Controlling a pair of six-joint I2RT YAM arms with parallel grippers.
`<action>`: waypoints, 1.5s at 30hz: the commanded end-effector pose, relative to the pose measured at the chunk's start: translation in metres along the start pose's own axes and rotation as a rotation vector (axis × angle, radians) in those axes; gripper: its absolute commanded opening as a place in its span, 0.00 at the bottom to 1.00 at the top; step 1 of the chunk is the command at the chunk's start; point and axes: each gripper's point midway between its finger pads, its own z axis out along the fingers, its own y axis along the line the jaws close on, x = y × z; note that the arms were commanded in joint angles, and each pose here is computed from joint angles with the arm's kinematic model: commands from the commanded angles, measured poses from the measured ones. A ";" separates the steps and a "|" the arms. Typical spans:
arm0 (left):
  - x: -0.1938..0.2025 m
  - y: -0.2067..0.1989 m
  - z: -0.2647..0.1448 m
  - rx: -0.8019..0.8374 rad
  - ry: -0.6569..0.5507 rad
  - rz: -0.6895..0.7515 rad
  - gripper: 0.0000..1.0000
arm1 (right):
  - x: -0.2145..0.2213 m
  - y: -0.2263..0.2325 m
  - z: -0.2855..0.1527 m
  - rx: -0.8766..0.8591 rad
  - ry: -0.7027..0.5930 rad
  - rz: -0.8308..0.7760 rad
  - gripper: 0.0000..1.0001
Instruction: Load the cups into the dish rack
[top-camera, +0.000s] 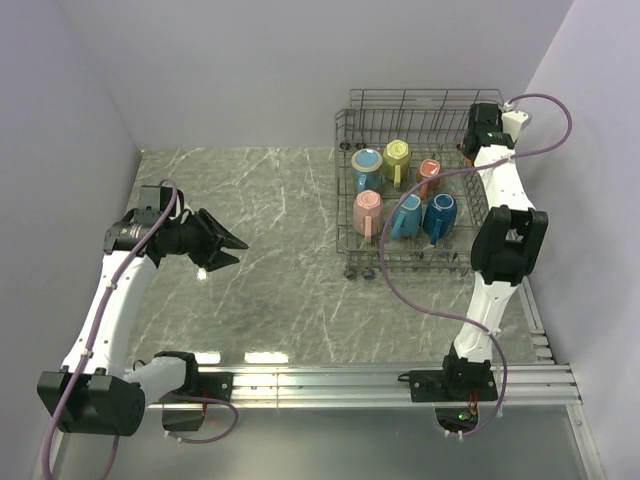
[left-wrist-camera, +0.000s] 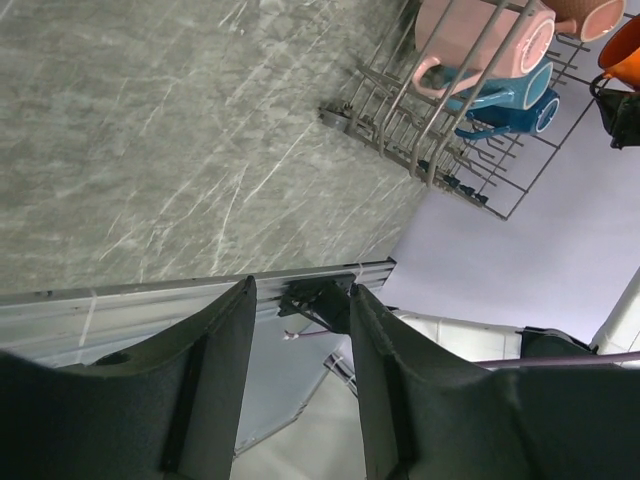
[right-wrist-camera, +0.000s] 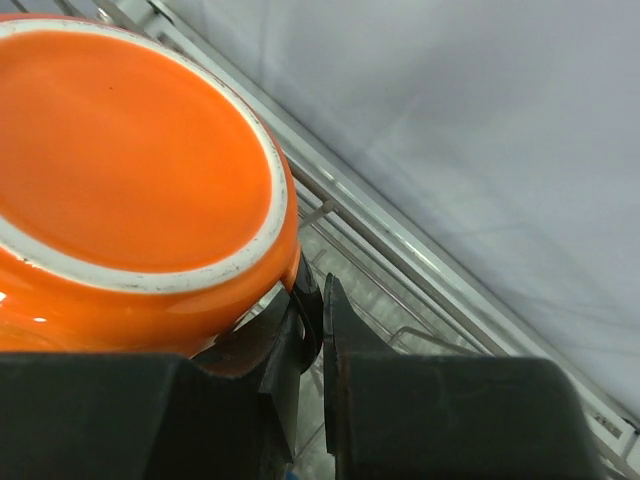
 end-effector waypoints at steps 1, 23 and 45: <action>-0.001 -0.001 -0.006 0.028 -0.029 0.023 0.47 | -0.022 -0.011 -0.002 0.063 -0.076 0.042 0.00; 0.005 0.006 -0.011 0.078 -0.067 0.003 0.47 | 0.049 -0.027 0.017 0.280 0.025 -0.210 0.00; 0.013 0.006 -0.013 0.166 -0.062 0.041 0.46 | 0.057 -0.083 -0.022 0.452 0.022 -0.352 0.73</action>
